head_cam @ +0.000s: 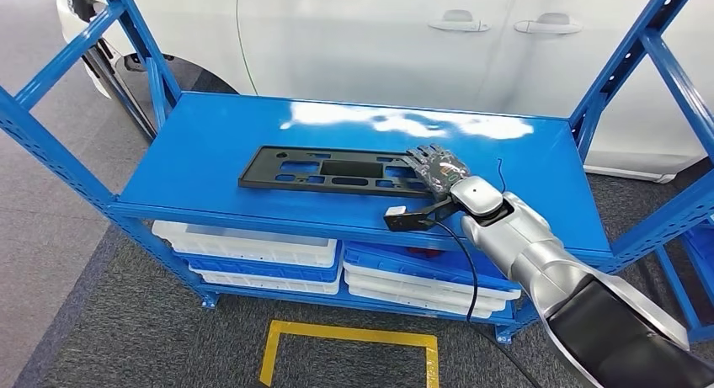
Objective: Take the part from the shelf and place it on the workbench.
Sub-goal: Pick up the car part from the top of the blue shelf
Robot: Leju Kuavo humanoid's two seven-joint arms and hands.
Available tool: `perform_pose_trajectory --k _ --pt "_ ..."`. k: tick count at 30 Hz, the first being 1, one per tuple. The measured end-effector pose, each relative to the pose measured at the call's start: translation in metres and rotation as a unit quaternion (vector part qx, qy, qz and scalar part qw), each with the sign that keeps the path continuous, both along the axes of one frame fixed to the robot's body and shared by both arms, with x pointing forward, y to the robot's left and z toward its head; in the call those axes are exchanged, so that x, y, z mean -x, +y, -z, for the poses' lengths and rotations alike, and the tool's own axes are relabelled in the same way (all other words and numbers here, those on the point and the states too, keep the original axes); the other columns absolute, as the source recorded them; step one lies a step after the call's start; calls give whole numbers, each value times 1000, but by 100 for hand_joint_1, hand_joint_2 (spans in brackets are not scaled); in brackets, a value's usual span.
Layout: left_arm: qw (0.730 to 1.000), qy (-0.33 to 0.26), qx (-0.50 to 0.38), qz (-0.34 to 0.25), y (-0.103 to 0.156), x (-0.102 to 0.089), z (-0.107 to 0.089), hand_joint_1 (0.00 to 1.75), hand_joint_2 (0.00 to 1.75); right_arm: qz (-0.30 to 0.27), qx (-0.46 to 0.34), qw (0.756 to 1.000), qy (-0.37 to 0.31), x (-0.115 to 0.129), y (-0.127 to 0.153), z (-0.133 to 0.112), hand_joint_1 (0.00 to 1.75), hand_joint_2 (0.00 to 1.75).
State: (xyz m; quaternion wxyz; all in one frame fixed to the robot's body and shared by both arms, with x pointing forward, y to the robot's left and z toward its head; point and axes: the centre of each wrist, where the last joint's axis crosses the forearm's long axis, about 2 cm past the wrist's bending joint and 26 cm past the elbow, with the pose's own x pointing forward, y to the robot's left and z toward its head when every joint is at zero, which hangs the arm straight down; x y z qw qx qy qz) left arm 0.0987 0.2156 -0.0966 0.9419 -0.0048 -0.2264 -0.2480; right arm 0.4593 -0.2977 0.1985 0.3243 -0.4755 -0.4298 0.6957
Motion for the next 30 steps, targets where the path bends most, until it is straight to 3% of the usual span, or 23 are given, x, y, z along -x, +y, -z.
perform_pose_trajectory --k 3,4,7,8,22,30 --pt "1000 -2 1 -2 0 0 0 0 0 -2 5 1000 2 0 -2 0 3 175" --pt "1000 -2 1 -3 0 0 0 0 0 -3 6 1000 3 0 -2 0 34 175" --pt "1000 -4 2 -4 0 0 0 0 0 -4 11 1000 3 -1 -3 1 158 175" --pt "1000 -5 2 -4 0 -1 0 0 0 -5 11 1000 4 -1 -2 1 169 175" --pt "1000 -3 6 -3 -1 -2 -1 0 0 -27 -14 1000 2 -5 28 -6 174 175" --pt "1000 -1 6 -3 0 -1 0 0 0 -33 -13 999 1 -5 29 -7 174 175"
